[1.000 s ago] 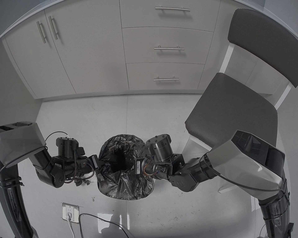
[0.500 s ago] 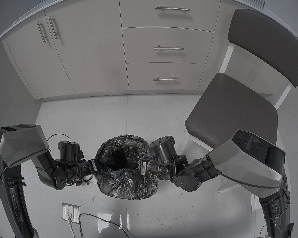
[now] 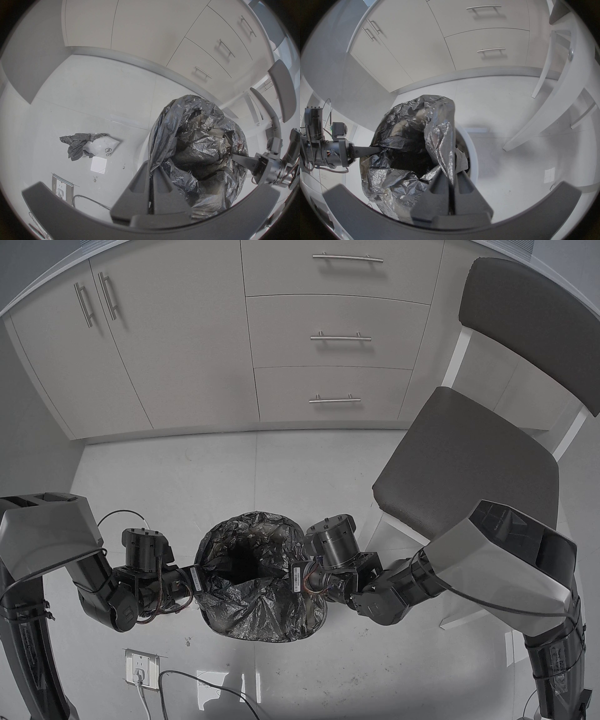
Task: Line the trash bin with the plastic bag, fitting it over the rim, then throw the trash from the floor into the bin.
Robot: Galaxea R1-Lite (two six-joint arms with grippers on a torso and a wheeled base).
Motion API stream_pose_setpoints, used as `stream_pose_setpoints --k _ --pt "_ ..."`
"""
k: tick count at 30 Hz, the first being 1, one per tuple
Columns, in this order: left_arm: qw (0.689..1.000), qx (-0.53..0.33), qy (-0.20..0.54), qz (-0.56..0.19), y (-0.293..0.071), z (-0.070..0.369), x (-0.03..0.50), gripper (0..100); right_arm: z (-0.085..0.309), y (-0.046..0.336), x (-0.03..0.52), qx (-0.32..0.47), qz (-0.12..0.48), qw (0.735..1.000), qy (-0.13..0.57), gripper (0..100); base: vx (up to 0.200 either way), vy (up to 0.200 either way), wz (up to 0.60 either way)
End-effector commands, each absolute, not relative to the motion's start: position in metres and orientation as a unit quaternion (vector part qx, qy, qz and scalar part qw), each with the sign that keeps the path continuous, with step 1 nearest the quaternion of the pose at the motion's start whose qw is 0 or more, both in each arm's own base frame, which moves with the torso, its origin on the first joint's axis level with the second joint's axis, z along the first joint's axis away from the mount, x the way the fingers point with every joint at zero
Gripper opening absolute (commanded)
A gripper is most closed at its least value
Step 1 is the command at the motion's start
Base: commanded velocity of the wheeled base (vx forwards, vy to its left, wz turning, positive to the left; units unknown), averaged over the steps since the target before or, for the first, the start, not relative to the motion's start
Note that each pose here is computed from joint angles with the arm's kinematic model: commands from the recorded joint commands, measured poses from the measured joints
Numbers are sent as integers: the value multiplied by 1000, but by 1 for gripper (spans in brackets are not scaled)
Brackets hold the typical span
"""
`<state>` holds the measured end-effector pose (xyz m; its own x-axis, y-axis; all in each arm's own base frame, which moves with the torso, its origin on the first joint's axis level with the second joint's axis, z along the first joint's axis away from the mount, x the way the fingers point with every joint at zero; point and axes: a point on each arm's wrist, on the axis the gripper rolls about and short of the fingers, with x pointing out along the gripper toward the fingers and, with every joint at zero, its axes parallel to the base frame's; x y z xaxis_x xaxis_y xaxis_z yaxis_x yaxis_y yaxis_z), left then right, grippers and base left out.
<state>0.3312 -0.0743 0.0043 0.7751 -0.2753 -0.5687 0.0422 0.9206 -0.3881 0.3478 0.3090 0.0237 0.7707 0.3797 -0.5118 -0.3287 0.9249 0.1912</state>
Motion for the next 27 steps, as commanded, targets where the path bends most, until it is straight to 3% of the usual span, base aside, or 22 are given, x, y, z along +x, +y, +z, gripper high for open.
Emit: stream_pose_setpoints --k 1,18,19,22,23,27 --pt "926 -180 320 -85 -73 8 329 0 28 306 348 46 187 940 280 0 0 0 0" --pt "925 -182 325 -73 -67 6 330 0 30 305 349 31 187 942 278 0 0 0 0" --pt "925 -182 325 -73 -67 6 330 100 30 304 348 30 186 942 278 0 0 0 0" --pt "925 -183 324 -72 -66 6 330 100 28 304 347 26 187 941 279 0 0 0 0" --pt "925 -183 324 -72 -66 6 329 100 27 304 347 23 187 941 281 100 0 0 0" --pt "925 -183 325 -71 -66 7 327 100 27 305 346 21 189 941 280 100 0 0 0"
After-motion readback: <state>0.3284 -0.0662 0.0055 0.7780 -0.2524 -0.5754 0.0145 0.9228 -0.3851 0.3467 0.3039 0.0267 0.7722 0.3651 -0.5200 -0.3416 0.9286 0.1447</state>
